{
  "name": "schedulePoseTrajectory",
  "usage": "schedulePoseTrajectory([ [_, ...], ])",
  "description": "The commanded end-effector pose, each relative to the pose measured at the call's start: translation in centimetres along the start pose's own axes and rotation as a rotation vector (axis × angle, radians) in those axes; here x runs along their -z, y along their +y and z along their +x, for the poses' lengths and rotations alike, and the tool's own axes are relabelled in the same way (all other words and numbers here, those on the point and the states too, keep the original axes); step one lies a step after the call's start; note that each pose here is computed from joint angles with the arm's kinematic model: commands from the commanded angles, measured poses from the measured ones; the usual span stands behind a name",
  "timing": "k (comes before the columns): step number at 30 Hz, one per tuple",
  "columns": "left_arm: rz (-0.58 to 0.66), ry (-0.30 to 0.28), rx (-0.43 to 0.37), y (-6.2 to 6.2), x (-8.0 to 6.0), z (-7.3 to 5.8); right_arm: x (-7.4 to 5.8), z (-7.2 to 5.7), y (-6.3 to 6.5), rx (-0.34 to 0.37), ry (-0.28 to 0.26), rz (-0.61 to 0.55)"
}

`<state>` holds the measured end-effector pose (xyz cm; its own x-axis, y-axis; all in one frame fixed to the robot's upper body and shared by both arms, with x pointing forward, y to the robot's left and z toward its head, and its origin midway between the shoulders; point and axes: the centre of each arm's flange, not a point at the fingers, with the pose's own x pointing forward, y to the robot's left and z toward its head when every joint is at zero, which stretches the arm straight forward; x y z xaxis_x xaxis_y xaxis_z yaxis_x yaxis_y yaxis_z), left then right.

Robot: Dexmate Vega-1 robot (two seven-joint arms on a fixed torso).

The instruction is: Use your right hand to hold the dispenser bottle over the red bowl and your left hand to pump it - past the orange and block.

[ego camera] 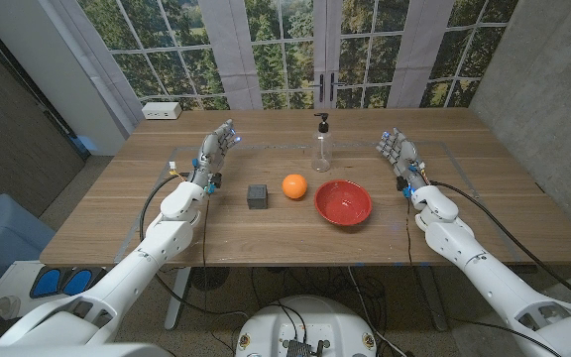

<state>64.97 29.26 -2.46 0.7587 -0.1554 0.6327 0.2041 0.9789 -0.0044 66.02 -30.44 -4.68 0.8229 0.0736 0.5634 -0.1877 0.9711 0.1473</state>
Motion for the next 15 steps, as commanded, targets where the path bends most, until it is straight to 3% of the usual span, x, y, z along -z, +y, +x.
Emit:
schedulePoseTrajectory([
  [1,-0.002,-0.005,-0.003,0.0,-0.2,0.1,-0.4,0.6,0.3,0.002,-0.004,-0.042],
  [15,-0.002,0.003,0.016,-0.3,-0.3,0.2,-0.5,0.8,1.4,-0.074,0.03,-0.157],
])
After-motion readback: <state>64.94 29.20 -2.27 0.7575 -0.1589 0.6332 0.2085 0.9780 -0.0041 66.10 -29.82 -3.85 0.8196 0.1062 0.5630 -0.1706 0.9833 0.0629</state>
